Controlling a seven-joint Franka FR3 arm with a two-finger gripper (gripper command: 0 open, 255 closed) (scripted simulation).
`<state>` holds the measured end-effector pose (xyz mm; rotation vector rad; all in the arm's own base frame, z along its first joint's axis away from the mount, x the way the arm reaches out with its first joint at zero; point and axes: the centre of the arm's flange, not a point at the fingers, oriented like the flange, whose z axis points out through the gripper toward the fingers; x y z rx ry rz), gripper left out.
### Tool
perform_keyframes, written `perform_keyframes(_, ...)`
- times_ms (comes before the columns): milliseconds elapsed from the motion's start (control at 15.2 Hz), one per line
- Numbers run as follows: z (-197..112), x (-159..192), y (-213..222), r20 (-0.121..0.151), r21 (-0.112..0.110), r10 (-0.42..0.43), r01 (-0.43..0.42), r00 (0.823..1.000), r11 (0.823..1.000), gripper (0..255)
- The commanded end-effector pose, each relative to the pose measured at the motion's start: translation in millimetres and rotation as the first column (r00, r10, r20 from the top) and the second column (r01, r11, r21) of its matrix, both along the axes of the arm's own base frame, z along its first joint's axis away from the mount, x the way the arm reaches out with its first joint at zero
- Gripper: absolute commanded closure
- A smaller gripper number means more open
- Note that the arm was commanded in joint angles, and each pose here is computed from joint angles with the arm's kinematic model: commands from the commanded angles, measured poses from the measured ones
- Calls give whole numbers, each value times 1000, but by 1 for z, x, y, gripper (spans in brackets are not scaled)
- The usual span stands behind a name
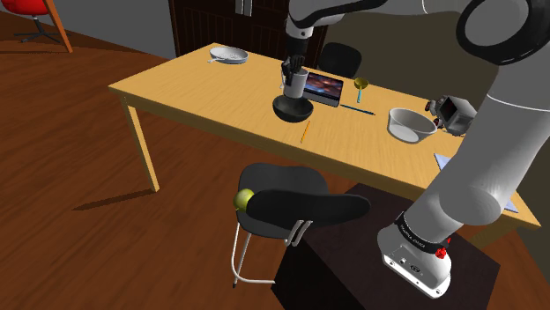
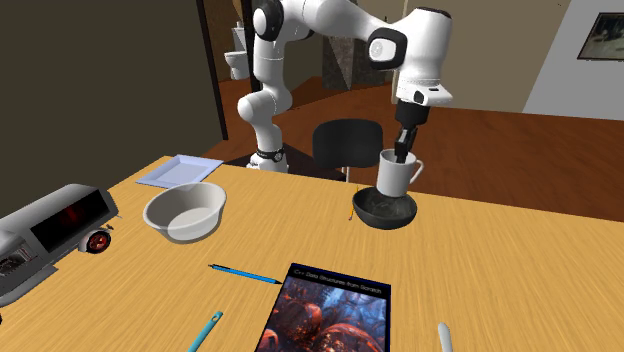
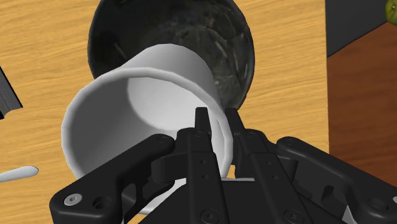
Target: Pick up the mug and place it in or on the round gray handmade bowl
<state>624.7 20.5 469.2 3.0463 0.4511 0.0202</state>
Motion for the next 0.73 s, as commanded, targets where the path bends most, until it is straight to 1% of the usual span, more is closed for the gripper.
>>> perform_keyframes(0, -11, -1, 0, 1, 0, 0, 0, 1000, 1000, 255)
perform_keyframes(264, -29, -1, 0, 1, 0, 0, 0, 1000, 1000, 255)
perform_keyframes(660, -29, -1, 0, 1, 0, 0, 0, 1000, 1000, 255)
